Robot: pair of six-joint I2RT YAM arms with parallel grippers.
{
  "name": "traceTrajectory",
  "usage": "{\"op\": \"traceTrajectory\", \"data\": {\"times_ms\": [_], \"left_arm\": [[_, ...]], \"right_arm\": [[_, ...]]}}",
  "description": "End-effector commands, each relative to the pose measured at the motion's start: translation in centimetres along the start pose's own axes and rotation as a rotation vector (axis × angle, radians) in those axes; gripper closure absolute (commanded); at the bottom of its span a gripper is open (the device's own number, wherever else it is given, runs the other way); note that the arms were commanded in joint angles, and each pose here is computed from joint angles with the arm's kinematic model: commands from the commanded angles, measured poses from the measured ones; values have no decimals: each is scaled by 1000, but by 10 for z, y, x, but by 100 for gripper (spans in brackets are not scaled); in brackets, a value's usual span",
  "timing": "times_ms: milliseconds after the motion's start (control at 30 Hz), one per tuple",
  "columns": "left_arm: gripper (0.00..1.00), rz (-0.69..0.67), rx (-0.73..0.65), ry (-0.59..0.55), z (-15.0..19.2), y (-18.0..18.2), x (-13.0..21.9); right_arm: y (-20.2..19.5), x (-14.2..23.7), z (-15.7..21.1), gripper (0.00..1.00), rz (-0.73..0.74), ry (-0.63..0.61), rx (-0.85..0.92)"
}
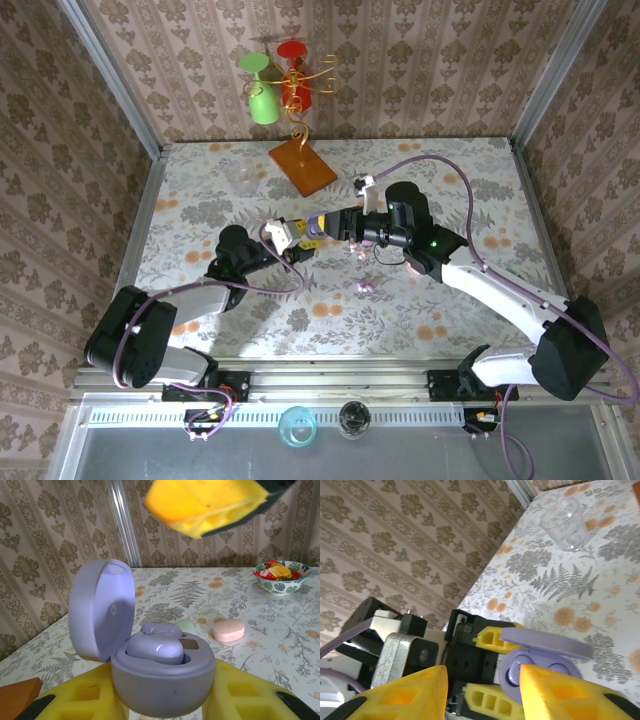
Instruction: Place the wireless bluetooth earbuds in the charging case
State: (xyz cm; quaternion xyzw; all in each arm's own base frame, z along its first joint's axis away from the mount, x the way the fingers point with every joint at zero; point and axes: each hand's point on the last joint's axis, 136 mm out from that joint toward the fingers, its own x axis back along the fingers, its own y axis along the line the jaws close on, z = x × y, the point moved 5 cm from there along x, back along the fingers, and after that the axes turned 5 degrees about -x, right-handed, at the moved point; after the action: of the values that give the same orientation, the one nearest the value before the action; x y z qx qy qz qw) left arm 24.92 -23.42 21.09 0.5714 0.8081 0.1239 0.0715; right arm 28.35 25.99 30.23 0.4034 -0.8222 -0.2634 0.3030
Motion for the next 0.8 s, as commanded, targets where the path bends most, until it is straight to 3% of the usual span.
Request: {"op": "traceTrajectory", "data": {"times_ms": [0, 300, 567, 700, 767], "left_arm": [[67, 41, -66, -32, -16, -2, 4], [67, -14, -46, -54, -24, 3, 7], [67, -71, -20, -93, -28, 11, 6], [67, -77, -5, -128, -35, 13, 6], [67, -81, 13, -150, -40, 15, 6]], "right_arm": [[-5, -2, -9, 58, 101, 26, 59], [-14, -27, -5, 67, 119, 134, 36], [-8, -6, -4, 66, 115, 84, 41], [-13, 12, -11, 55, 109, 12, -39], [-15, 15, -11, 45, 35, 1, -127]]}}
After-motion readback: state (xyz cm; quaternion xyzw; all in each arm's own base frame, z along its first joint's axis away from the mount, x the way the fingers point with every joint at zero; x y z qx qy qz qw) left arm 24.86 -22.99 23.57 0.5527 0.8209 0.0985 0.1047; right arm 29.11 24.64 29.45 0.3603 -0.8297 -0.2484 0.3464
